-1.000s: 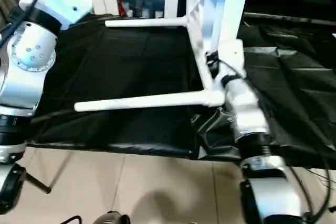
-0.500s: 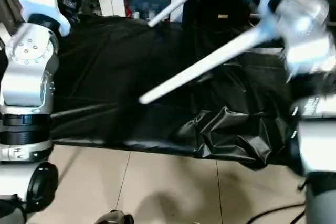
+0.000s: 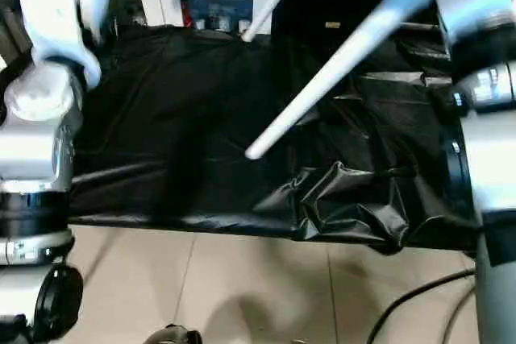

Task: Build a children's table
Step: Flip table

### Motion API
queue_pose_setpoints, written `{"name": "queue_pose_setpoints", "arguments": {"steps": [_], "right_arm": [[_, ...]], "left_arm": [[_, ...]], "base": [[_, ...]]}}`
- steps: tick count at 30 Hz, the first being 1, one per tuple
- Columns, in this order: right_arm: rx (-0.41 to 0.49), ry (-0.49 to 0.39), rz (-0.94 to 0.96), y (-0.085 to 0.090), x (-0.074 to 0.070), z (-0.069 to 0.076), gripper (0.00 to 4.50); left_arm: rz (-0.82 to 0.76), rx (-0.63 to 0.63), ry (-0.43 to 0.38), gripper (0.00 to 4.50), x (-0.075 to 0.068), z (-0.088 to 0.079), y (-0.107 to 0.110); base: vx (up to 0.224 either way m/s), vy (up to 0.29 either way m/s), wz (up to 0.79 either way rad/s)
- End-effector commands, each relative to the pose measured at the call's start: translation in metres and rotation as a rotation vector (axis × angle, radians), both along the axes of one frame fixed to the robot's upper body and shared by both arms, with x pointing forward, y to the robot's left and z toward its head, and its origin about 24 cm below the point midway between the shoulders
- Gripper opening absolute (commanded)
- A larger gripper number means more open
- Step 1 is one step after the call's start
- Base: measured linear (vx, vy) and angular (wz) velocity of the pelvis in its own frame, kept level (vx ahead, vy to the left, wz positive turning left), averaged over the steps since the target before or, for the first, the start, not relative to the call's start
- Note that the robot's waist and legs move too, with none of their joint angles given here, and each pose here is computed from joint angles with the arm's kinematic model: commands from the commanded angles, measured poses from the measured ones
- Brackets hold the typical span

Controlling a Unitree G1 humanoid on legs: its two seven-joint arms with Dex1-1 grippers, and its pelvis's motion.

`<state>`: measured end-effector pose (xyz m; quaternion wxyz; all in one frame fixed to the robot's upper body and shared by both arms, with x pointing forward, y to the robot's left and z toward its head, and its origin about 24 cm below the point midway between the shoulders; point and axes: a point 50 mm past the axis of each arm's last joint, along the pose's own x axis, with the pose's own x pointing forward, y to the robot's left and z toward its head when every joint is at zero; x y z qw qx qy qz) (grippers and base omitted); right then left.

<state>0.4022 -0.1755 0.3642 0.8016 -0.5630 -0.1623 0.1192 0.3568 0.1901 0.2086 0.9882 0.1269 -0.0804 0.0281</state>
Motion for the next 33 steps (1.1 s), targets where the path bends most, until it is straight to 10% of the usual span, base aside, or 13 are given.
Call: {"name": "queue_pose_setpoints", "arguments": {"steps": [1, 12, 33], "right_arm": [[-0.1, 0.011, 0.079, 0.017, -0.001, -0.002, 1.95], [-0.094, -0.069, 0.133, 0.031, -0.004, 0.015, 3.11], [0.259, -0.409, 0.641, 0.056, -0.041, 0.029, 4.5]], "left_arm": [[-0.013, -0.022, 0.085, 1.92, 0.003, -0.016, -0.001], [-0.004, -0.009, 0.082, 1.63, -0.001, -0.016, 0.001], [-0.007, 0.035, 0.124, 1.57, 0.001, -0.027, 0.008]], "base": [[0.0, 0.0, 0.0], [0.0, 0.0, 0.0], [0.0, 0.0, 0.0]]}}
